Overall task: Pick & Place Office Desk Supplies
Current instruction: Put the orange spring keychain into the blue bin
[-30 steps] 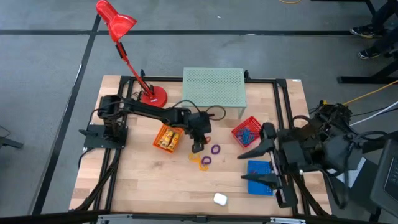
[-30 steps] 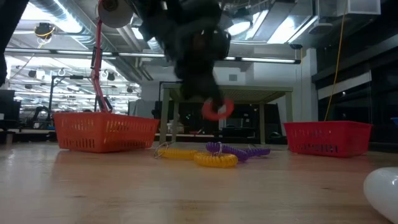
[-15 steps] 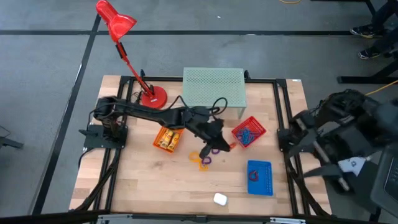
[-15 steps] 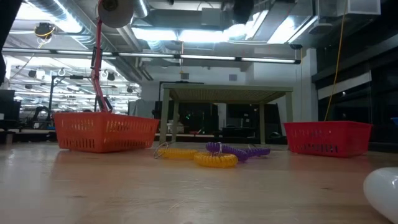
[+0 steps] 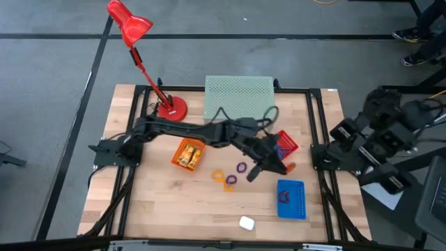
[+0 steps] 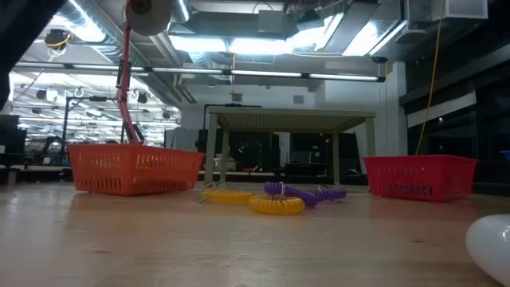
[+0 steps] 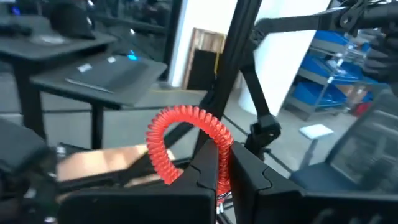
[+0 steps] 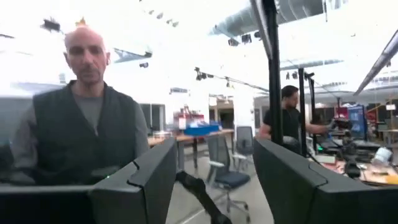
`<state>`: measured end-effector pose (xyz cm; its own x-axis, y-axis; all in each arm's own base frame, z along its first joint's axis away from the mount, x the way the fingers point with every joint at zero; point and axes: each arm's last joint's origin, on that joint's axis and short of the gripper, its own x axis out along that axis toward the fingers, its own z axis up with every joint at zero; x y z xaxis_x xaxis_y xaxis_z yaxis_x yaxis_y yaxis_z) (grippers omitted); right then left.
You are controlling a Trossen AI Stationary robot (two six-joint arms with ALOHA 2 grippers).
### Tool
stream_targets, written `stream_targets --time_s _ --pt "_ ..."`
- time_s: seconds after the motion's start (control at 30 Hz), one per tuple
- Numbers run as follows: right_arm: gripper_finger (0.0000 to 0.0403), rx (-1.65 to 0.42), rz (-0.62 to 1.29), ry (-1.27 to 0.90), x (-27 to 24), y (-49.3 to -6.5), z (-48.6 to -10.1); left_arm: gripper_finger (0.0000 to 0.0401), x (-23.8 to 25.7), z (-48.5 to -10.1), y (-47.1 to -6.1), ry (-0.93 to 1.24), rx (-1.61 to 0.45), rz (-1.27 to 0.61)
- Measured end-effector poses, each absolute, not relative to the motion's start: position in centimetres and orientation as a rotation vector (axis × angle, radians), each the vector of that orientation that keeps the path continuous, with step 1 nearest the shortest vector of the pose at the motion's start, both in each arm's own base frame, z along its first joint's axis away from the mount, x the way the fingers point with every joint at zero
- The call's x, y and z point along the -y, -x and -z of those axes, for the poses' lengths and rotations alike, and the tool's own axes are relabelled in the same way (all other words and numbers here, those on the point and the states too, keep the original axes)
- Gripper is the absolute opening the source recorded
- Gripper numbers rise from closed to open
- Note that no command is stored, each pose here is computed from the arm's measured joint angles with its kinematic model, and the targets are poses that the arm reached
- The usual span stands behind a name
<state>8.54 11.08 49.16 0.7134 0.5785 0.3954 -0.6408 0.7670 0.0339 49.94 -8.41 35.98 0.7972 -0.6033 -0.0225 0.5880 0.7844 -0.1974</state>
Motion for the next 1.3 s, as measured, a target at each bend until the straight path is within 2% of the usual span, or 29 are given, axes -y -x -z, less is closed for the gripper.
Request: stream_targets --time_s 0.17,0.4,0.67,1.03,1.3 --pt "0.0212 0.355 -0.675 -0.194 -10.5 -8.2 -46.7 0.0012 10.0 -32.8 -52.6 0.232 -0.178 0.701" --pt "0.0212 0.406 -0.689 -0.140 -10.3 -7.9 -46.8 0.0012 11.3 -28.6 -54.6 0.261 -0.254 0.706" --pt "0.0212 0.364 -0.702 -0.177 -10.6 -8.1 -45.8 0.0012 11.7 -25.1 -56.1 0.324 -0.243 0.706" --pt "0.0212 0.461 -0.689 -0.239 -10.1 -7.8 -42.9 0.0012 11.6 -21.5 -57.1 0.356 -0.286 0.692" --pt "0.0212 0.483 -0.660 -0.258 -9.7 -8.0 -42.7 0.0012 10.9 -18.4 -58.1 0.432 -0.259 0.672"
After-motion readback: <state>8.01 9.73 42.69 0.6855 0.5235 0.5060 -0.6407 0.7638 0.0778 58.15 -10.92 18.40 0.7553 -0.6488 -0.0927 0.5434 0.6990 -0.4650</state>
